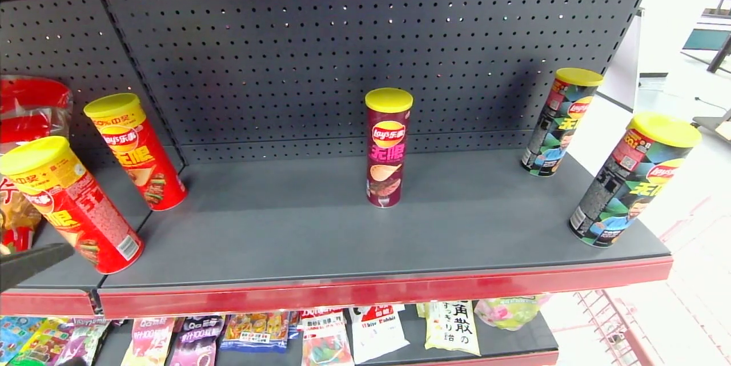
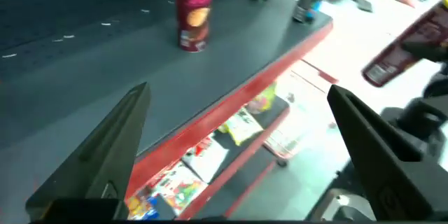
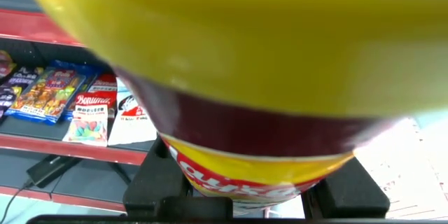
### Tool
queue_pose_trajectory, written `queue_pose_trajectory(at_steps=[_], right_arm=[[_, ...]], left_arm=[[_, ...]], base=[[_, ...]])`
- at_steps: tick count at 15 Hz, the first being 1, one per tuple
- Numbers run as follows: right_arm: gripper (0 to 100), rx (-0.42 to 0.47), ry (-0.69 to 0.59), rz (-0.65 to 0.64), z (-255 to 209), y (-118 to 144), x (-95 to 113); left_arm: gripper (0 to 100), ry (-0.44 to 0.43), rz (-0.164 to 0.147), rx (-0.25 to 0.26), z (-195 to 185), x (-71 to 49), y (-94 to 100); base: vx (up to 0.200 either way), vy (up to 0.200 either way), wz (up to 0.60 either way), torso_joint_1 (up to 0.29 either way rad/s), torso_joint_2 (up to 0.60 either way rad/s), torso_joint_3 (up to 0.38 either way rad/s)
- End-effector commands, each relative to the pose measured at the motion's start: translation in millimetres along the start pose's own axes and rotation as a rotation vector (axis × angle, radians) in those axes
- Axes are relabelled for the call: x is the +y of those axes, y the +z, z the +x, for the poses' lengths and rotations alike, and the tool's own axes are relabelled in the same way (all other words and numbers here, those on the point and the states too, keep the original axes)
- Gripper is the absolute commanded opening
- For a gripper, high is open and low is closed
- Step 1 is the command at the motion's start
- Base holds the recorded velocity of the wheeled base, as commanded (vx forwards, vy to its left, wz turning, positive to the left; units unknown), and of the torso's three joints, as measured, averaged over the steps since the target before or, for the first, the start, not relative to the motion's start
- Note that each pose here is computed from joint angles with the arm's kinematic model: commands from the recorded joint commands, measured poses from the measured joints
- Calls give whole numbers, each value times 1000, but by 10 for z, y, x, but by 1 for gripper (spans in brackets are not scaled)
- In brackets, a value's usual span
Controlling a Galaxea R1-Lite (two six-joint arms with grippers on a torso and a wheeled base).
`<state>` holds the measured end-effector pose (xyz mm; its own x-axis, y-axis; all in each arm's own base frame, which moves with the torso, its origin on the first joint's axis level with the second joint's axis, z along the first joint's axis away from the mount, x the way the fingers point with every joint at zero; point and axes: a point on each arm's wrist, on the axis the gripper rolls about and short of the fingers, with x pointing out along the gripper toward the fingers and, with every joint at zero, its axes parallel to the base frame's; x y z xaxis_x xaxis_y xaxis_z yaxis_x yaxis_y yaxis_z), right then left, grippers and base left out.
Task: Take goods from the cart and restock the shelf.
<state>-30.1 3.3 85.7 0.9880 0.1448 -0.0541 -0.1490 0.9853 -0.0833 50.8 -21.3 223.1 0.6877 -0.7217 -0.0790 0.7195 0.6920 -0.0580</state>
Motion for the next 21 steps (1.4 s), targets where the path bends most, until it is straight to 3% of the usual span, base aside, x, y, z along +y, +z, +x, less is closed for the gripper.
queue_pose_trajectory(at_steps=[1,2,4,8,11,15,19,21], right_arm=[[0,-4,0,0,-3,-4,1],[0,-4,0,2,-3,-4,1],[0,-2,-1,8,-2,-8,1],[0,-3,-14,7,-3,-4,-2],[0,-2,-24,7,-3,-5,-5],[0,-1,-32,8,-4,-5,-6],[0,-1,-32,8,-4,-5,-6],[0,-1,-34,8,-3,-5,-6]], left_arm=[[100,-124,-56,131,630,359,-22],[100,-129,-53,141,878,513,20],[100,-114,1,139,1365,786,86],[100,-196,19,139,2049,949,126],[100,-225,41,123,2488,1137,-13],[100,-244,61,104,2805,1172,-69],[100,-223,86,63,3052,1277,15],[100,-234,96,44,3149,1262,60]], base=[[0,0,0,0,0,0],[0,0,0,0,0,0],[0,0,0,0,0,0],[0,0,0,0,0,0],[0,0,0,0,0,0],[0,0,0,0,0,0],[0,0,0,0,0,0],[0,0,0,0,0,0]])
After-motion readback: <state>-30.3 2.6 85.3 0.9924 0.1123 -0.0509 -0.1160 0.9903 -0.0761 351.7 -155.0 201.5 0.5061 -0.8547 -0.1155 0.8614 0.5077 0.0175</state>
